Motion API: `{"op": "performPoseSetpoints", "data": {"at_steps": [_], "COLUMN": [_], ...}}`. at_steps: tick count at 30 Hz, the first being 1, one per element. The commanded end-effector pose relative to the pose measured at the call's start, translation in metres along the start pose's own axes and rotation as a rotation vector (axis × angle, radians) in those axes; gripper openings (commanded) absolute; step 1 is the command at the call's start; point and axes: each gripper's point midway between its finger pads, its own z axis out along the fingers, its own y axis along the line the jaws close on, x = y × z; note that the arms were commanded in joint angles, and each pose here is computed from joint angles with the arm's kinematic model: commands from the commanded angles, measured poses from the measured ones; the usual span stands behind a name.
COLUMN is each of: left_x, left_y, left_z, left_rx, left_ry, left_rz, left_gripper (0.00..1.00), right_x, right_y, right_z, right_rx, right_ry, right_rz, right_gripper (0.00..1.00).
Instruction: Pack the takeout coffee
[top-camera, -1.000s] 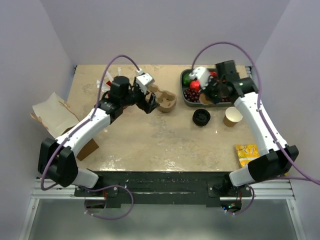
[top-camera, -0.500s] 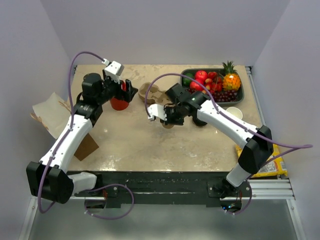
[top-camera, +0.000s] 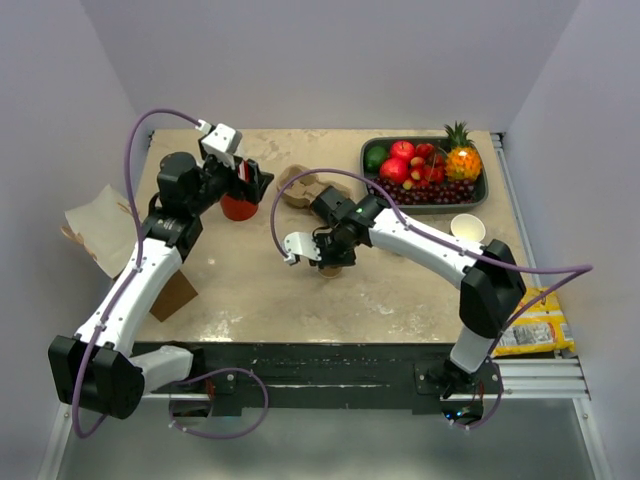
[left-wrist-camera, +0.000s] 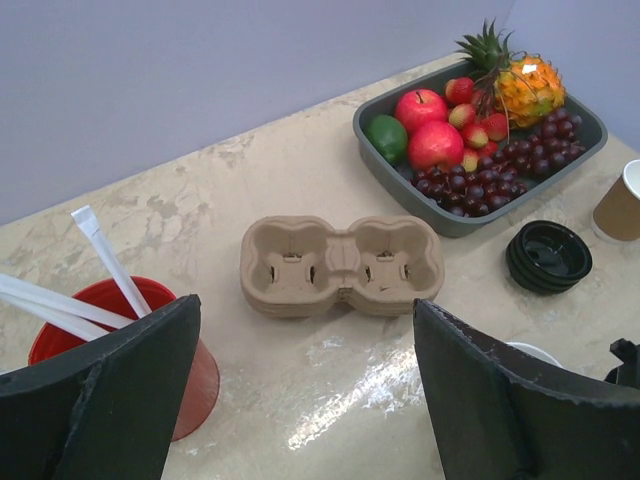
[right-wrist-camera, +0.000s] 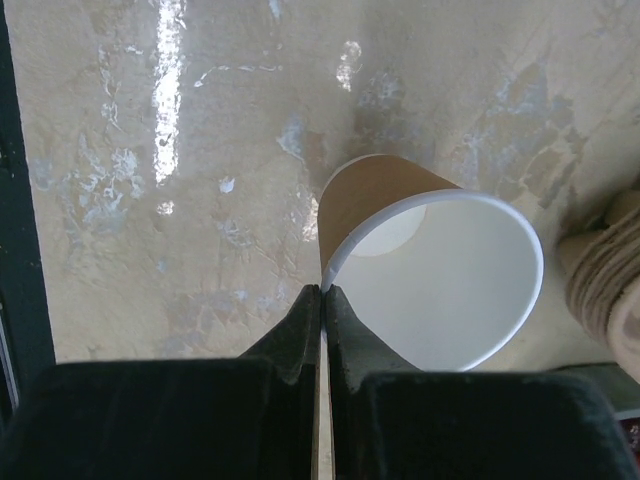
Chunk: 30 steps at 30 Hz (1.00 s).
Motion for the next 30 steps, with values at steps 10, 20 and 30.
{"op": "performPoseSetpoints", "data": {"at_steps": [10, 20, 30], "left_x": [-0.008, -0.009, 0.004], "left_y": [-0.004, -0.004, -0.004], "left_z": [0.004, 0.012, 0.032], "left_rx": [0.020, 0.033, 0.077], "left_ry": [-0.052, -0.044, 0.009], "left_rz": [0.013, 0.006, -0.006], "left_gripper": [0.92, 0.92, 0.93], "right_x": [0.011, -0.008, 0.027], "right_y": [-0.005, -0.017, -0.068], "right_z": [0.004, -0.035, -0.100], "right_rx": [0.069, 0.119, 0.252], "right_ry": [0.022, -0.045, -0.187], "right_rz": [0.034, 0.076, 0.382], "right_gripper": [0.12, 0.35, 0.55]}}
